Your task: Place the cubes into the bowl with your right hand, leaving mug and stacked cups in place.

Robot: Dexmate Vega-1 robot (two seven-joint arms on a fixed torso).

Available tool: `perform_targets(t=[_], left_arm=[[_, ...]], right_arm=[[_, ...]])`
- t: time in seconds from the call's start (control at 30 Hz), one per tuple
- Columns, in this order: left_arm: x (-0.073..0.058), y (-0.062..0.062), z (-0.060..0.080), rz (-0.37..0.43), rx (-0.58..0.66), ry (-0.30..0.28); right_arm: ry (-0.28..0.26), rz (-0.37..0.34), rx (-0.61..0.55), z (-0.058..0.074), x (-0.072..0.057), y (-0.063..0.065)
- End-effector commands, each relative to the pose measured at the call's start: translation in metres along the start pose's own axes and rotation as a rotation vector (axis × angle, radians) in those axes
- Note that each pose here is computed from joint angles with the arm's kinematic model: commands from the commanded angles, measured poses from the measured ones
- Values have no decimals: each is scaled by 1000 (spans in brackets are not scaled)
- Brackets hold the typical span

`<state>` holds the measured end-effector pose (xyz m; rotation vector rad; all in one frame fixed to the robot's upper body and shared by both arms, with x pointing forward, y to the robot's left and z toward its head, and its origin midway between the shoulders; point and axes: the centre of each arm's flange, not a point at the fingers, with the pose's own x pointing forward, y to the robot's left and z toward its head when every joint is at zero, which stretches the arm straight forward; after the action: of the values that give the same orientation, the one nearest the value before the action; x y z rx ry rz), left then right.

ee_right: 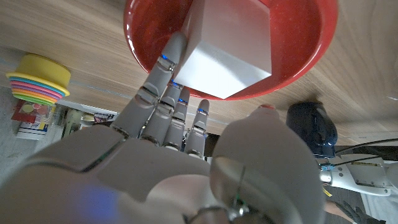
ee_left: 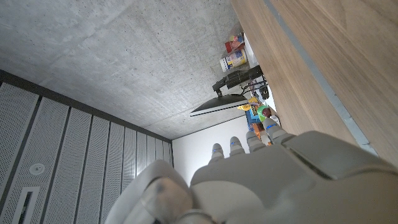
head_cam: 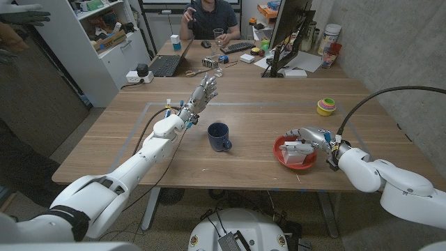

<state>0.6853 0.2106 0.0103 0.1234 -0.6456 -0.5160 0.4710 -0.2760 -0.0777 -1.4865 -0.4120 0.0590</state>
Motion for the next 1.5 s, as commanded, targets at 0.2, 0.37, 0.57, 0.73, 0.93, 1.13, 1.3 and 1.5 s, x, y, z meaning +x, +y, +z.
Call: perform_targets(t=[0.2, 0.37, 0.57, 0.73, 0.93, 1.13, 1.3, 1.5], left_arm=[[0, 4, 0, 2, -2, 0], [0, 4, -1, 1, -2, 1], [-2, 6, -3, 3, -6, 3], [-4, 7, -4, 5, -7, 0], [-5, 9, -3, 6, -5, -2], [-6, 11, -2, 9, -2, -3], [-7, 11, -2, 10, -5, -3], [-7, 13, -1, 13, -3, -5]], right_arm=[[-27, -38, -11, 4, 0, -6], [-31, -53, -22, 7, -1, -10], [-39, -67, -29, 9, -2, -13], [-44, -82, -41, 12, -1, -15], [-50, -92, -53, 15, -1, -19], [-57, -109, -60, 18, -2, -22], [-58, -114, -61, 20, -3, -24], [-67, -123, -71, 23, -5, -27]])
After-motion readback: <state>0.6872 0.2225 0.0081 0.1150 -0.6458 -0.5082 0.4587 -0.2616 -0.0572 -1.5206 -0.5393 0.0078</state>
